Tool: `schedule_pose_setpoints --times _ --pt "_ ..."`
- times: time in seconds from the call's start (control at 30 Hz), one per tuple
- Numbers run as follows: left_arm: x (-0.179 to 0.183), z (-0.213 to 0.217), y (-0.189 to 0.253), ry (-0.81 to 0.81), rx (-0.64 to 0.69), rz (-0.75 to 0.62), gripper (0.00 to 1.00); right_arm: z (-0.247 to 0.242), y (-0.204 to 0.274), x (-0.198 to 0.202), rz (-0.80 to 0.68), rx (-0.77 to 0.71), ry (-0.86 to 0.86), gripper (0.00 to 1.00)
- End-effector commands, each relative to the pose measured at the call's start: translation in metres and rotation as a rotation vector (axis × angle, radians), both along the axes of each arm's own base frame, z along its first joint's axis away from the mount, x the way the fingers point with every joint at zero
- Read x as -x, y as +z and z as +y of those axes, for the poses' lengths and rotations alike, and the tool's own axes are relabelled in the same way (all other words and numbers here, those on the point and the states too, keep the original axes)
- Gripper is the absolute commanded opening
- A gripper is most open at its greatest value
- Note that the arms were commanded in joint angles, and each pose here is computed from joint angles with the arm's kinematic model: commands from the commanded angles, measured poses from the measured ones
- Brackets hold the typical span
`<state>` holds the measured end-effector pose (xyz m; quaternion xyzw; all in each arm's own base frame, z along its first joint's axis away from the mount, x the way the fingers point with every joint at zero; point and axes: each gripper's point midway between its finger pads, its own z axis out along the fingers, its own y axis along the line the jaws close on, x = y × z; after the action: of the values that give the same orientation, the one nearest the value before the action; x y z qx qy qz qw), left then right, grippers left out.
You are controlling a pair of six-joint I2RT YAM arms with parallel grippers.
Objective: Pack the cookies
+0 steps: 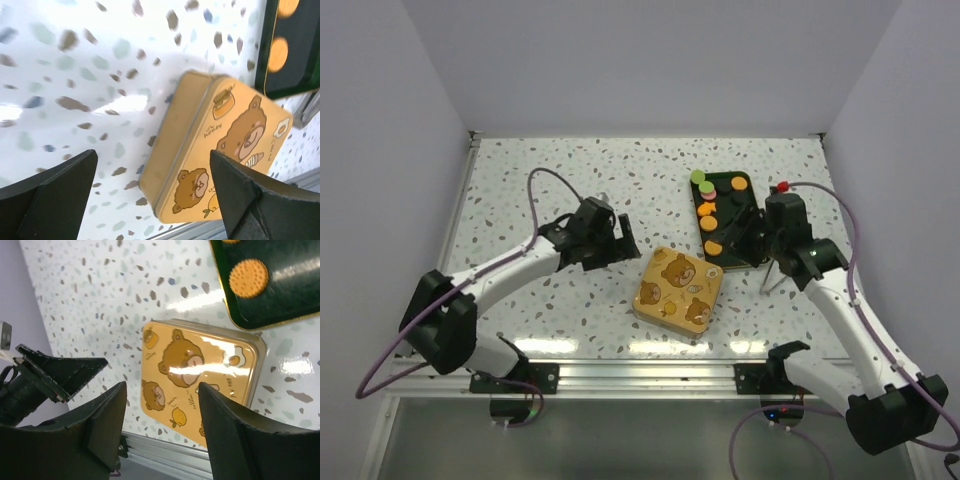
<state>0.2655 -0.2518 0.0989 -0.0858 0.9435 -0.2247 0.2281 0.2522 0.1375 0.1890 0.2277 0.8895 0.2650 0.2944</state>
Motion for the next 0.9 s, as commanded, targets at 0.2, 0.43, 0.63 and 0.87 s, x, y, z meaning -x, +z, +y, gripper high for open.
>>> schedule_pose_setpoints --times 0.2,0.43,0.63,0.87 --pt "-0.040 0.128 0.080 0.206 -0.254 -0.284 1.00 0.003 0.095 0.001 -0.263 0.039 0.157 0.73" --pt "-0.048 0.195 0.120 0.383 -0.414 -0.631 1.00 0.007 0.117 0.014 -0.354 0.031 0.239 0.93" --pt "-0.033 0.238 0.087 0.455 -0.590 -0.818 1.00 0.004 0.133 0.022 -0.412 0.049 0.256 0.99" --pt "-0.028 0.261 0.008 0.430 -0.717 -0.813 1.00 0.005 0.123 0.030 -0.428 0.030 0.270 0.99"
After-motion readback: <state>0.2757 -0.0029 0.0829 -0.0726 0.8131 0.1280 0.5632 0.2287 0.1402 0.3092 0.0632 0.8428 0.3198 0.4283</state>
